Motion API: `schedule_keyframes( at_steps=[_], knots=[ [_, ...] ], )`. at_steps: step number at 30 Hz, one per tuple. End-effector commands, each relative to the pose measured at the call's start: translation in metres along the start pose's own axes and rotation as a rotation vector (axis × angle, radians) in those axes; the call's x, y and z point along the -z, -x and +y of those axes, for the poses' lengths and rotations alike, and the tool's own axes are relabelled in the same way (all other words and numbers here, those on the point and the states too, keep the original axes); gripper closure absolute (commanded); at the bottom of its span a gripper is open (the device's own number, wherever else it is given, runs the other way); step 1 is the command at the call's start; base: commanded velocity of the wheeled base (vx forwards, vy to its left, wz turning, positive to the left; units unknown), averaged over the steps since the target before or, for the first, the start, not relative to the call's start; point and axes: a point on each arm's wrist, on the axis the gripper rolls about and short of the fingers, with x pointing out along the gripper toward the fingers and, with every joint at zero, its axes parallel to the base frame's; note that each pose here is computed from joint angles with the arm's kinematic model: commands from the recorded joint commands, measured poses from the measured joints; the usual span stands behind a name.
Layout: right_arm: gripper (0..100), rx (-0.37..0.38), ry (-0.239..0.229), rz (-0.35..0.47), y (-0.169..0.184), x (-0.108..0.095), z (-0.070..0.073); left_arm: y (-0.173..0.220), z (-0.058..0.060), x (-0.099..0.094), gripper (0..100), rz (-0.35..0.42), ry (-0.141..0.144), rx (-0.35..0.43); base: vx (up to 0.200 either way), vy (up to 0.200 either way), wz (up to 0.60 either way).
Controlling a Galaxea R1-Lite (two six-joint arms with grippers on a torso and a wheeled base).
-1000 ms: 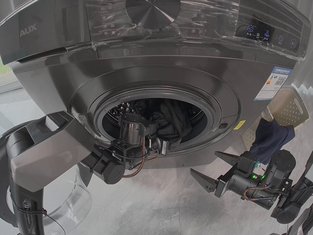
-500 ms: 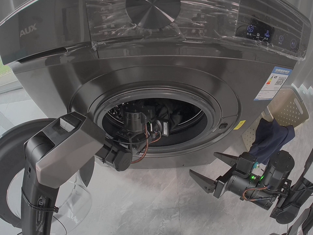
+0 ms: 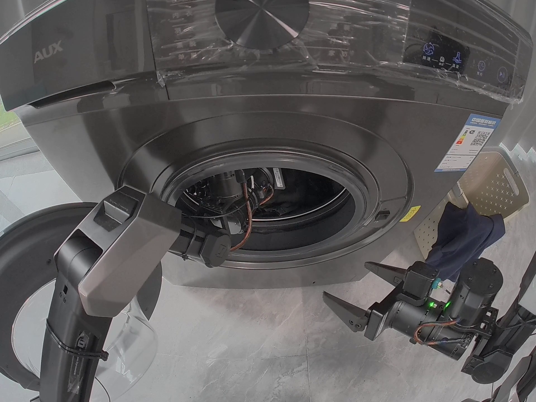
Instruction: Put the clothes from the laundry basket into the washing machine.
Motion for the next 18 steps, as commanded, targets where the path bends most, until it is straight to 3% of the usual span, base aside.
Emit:
schedule_keyframes(
  at_steps=[1,9,18],
  knots=[
    [0,-0.001,0.001,0.004,0.000,0.001,0.000,0.002,0.004,0.013,0,0.038,-0.004,-0.011,0.000,0.000,0.00],
    [0,-0.001,-0.001,0.005,0.000,0.001,0.000,0.032,0.000,0.029,0,0.195,-0.021,0.014,0.000,0.000,0.00],
    [0,-0.002,0.002,0.013,-0.001,0.003,0.000,0.033,-0.004,0.053,0,0.256,-0.019,0.084,0.000,0.000,0.00]
  ],
)
